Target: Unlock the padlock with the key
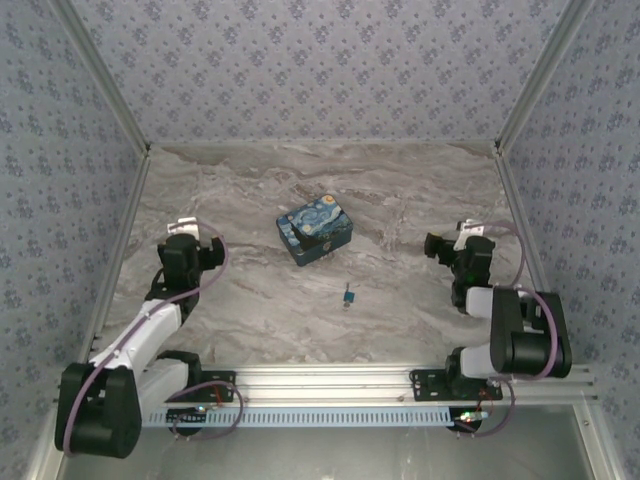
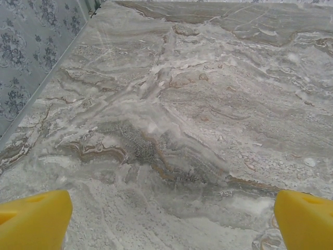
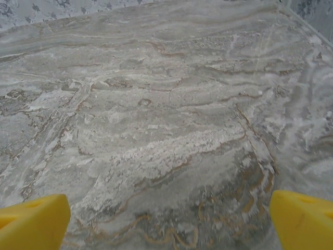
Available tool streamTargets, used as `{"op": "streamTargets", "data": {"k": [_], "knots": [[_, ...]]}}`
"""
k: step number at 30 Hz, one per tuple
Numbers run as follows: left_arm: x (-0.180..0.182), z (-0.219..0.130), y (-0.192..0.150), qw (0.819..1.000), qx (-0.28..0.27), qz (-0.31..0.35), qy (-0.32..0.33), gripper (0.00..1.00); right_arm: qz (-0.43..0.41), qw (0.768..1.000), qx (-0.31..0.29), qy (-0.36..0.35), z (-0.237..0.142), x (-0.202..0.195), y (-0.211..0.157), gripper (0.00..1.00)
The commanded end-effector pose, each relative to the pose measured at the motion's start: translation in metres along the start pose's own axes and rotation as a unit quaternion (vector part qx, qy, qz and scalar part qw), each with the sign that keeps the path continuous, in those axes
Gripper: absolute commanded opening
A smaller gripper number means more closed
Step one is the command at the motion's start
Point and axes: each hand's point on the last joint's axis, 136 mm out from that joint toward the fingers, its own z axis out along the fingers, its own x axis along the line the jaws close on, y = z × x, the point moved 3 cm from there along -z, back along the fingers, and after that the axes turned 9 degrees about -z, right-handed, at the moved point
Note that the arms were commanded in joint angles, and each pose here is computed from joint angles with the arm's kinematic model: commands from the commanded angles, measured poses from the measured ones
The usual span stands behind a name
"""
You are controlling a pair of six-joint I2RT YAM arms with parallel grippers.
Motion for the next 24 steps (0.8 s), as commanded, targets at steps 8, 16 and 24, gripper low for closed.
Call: {"op": "streamTargets", "data": {"k": [8, 16, 24], "knots": [[-0.015, 0.024, 0.002, 0.999, -0.018, 0.01, -0.039, 1.0, -0.046, 0.999, -0.003, 0.008, 0.022, 0.011, 0.013, 1.0], [-0.034, 0.037, 0.0, 0.994, -0.043, 0.032, -0.099, 0.99, -0.046, 0.999, -0.004, 0.008, 0.022, 0.012, 0.013, 1.0], [-0.035, 0.021, -0.001, 0.988, -0.088, 0.031, -0.127, 0.99, -0.053, 0.999, -0.001, 0.014, 0.023, 0.014, 0.013, 1.0]]}}
